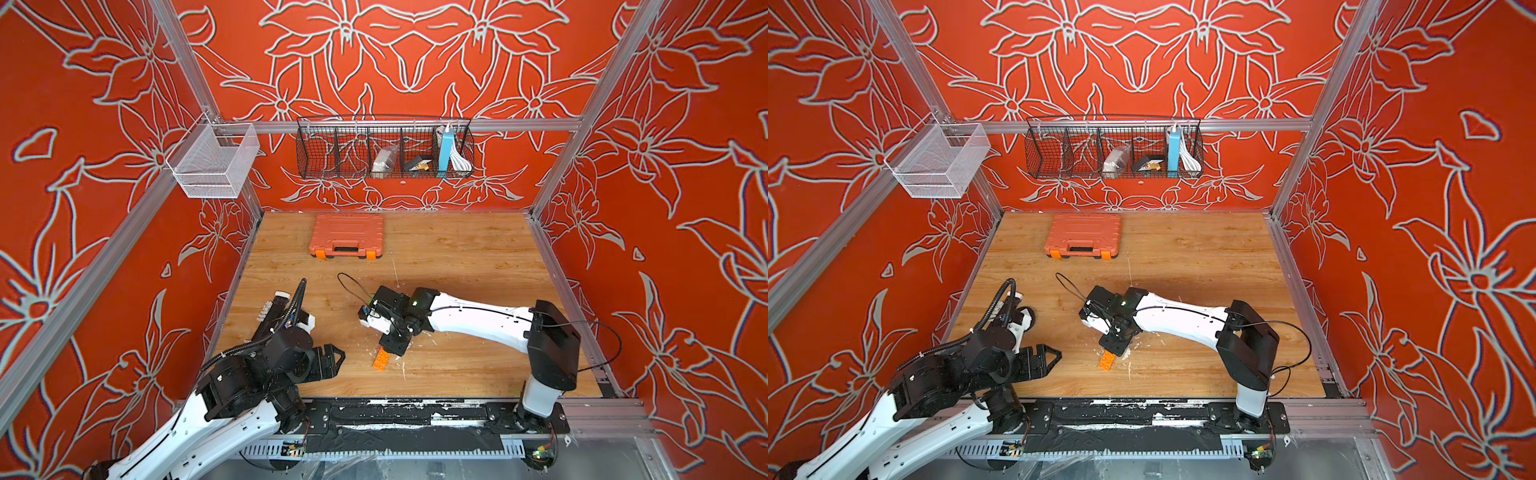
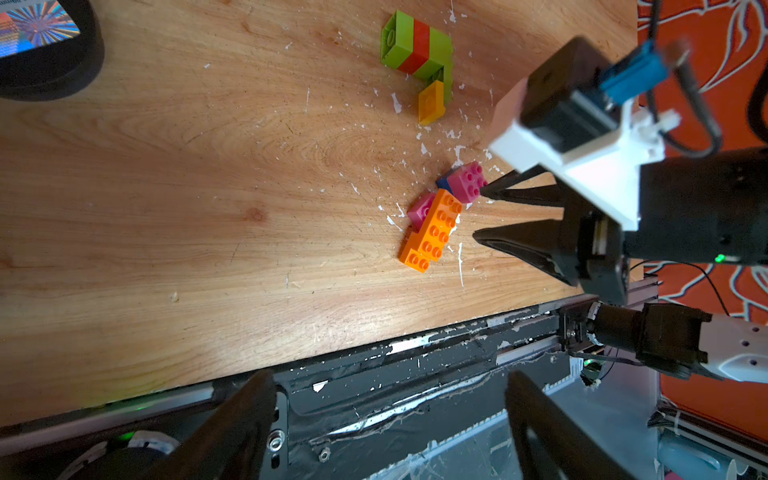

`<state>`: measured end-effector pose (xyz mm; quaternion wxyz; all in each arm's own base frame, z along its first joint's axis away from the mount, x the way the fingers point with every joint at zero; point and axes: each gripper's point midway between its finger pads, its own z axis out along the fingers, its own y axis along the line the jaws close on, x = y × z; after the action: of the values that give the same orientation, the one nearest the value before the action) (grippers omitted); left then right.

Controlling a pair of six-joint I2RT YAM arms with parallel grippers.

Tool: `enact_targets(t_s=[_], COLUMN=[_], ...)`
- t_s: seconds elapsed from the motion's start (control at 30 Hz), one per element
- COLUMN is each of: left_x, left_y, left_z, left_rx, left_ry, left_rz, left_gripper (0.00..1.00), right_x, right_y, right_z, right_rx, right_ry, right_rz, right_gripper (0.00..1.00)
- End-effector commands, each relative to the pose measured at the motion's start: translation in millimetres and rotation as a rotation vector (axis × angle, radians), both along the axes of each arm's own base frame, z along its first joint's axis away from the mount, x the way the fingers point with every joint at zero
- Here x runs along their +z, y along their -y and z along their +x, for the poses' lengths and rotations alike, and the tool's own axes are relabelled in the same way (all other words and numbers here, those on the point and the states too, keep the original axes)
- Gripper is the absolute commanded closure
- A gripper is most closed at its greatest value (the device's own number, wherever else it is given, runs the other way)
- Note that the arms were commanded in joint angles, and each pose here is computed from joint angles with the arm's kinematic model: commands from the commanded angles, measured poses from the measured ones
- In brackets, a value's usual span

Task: Assemble the letter r with lego
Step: Adjust the lego brick at the center of the board.

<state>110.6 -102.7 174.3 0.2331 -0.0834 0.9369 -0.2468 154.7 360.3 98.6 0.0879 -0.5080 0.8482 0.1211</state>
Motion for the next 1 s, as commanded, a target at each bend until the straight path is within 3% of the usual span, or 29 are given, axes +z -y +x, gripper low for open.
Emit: enact_targets(t_s=[0.0, 0.17, 0.27, 0.37, 0.6, 0.97], left_x=[3, 17, 31, 43, 41, 34], left_y=[-7, -10, -17, -21, -23, -39], left_z=[0, 0, -2, -5, -23, -38], left_rx=[0.021, 0.004, -0.029, -0.081, -0.197, -0.173], left_ry=[0.022, 0.070, 0.114, 0.150, 0.139, 0.156], left_rz=[0.005, 0.000, 0.037, 0.067, 0.093, 0.052], left_gripper=[0.13, 0.12, 0.11, 0.10, 0.09, 0.09], right_x=[34, 45, 46, 34, -2, -35], right_y=[10, 26, 29, 25, -14, -17], right_z=[7, 7, 6, 1, -4, -3], right_rx=[-0.304, -0.721, -0.865, -0.936, -1.051, -1.100], right_ry=[-0.038, -0.105, -0.103, -0.107, -0.138, -0.112], right_rz=[0.022, 0.114, 0.131, 0.098, 0.152, 0.047], right_gripper=[0.55, 0.49, 0.41, 0.37, 0.37, 0.41])
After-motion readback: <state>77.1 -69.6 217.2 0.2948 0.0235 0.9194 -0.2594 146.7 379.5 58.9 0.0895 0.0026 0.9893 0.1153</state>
